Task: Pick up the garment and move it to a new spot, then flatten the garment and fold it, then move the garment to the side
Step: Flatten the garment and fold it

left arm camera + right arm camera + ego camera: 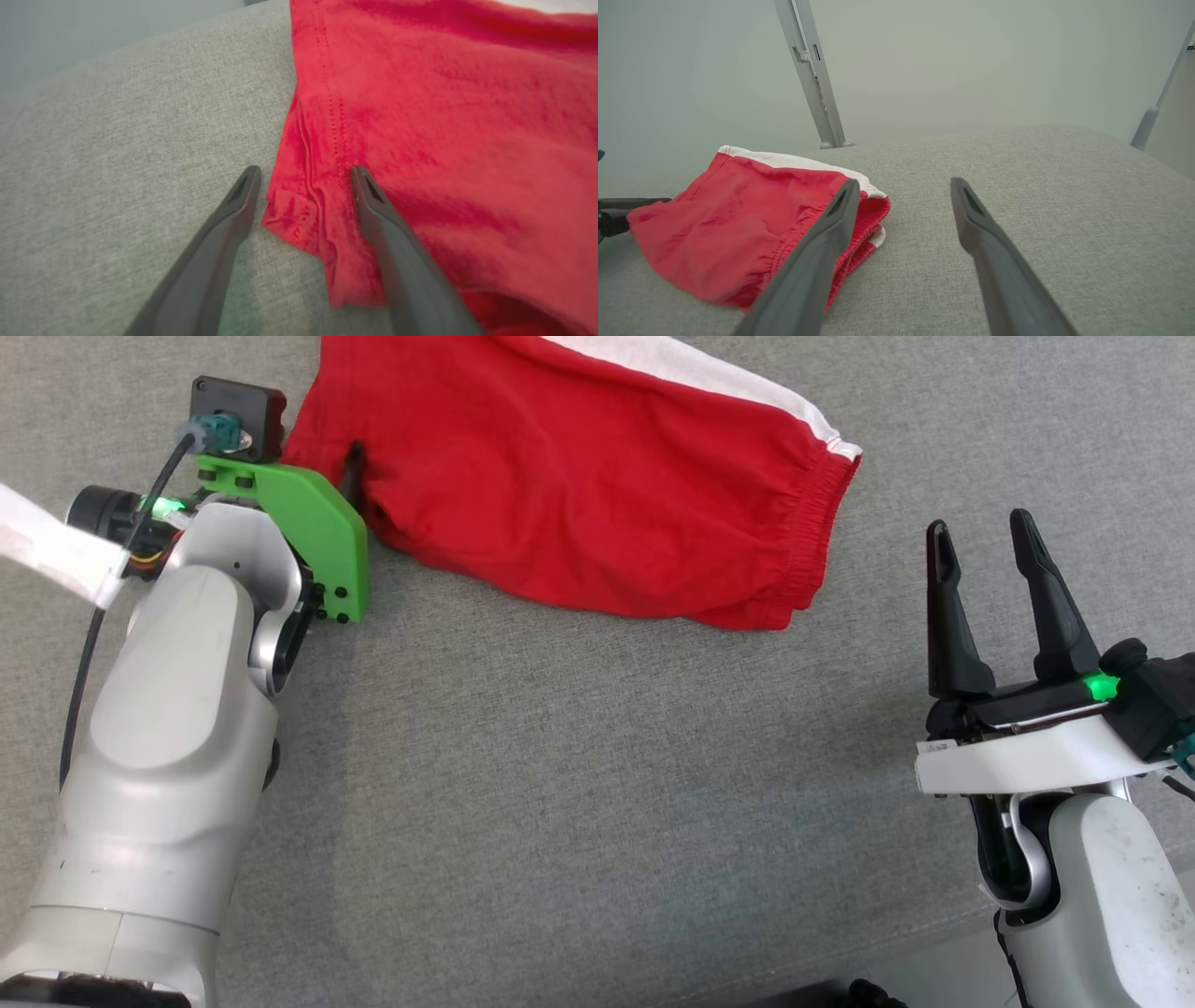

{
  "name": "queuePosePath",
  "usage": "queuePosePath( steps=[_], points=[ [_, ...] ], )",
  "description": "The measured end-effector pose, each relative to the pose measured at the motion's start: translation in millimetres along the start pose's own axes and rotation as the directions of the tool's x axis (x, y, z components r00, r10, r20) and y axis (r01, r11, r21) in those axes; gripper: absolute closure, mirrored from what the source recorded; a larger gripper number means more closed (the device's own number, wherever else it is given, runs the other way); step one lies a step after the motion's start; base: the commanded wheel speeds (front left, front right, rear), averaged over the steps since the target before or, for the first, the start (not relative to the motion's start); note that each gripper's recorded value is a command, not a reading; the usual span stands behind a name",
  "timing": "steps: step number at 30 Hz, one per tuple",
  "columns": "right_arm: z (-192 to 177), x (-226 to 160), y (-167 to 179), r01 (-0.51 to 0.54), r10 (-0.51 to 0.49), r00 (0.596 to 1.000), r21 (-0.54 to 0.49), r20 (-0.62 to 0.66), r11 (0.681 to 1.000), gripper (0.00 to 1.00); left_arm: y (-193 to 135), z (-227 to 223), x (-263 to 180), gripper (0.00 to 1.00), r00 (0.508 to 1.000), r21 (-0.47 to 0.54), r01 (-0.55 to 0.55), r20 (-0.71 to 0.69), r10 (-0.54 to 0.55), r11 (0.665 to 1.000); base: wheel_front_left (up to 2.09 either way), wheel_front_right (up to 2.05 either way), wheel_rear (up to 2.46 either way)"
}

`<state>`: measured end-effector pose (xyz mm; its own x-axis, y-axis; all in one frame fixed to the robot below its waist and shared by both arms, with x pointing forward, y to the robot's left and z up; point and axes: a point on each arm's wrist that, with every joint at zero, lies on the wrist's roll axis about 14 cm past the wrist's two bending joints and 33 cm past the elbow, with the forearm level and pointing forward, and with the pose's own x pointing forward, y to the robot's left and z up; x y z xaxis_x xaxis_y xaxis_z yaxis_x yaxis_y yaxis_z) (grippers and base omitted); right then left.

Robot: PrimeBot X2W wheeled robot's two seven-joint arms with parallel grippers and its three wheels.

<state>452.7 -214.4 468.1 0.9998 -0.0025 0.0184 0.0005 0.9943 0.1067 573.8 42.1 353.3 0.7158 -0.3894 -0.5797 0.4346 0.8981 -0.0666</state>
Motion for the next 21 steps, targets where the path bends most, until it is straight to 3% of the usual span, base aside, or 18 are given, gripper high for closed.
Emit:
queuePosePath(
  steps=[1, 12, 21],
  points=[
    [0, 0, 0, 0.001, -0.001, 1.0, 0.001, 0.0, 1.0, 0.0, -3, -2, 0, 1.0, 1.0, -0.002, 0.012, -0.018, -0.012, 1.0, 0.0, 0.0, 0.0],
    [7, 2, 9, -0.029, 0.029, 0.999, -0.002, 0.021, 1.0, 0.0, -10, -12, -24, 1.0, 0.999, -0.004, 0.043, 0.022, -0.043, 0.999, 0.0, 0.0, 0.0],
    [14, -12, 12, -0.027, 0.027, 1.0, 0.005, 0.014, 1.0, 0.0, -14, -47, -83, 1.0, 0.996, -0.16, -0.01, 0.091, 0.025, 0.987, 0.0, 0.0, 0.0]
  ],
)
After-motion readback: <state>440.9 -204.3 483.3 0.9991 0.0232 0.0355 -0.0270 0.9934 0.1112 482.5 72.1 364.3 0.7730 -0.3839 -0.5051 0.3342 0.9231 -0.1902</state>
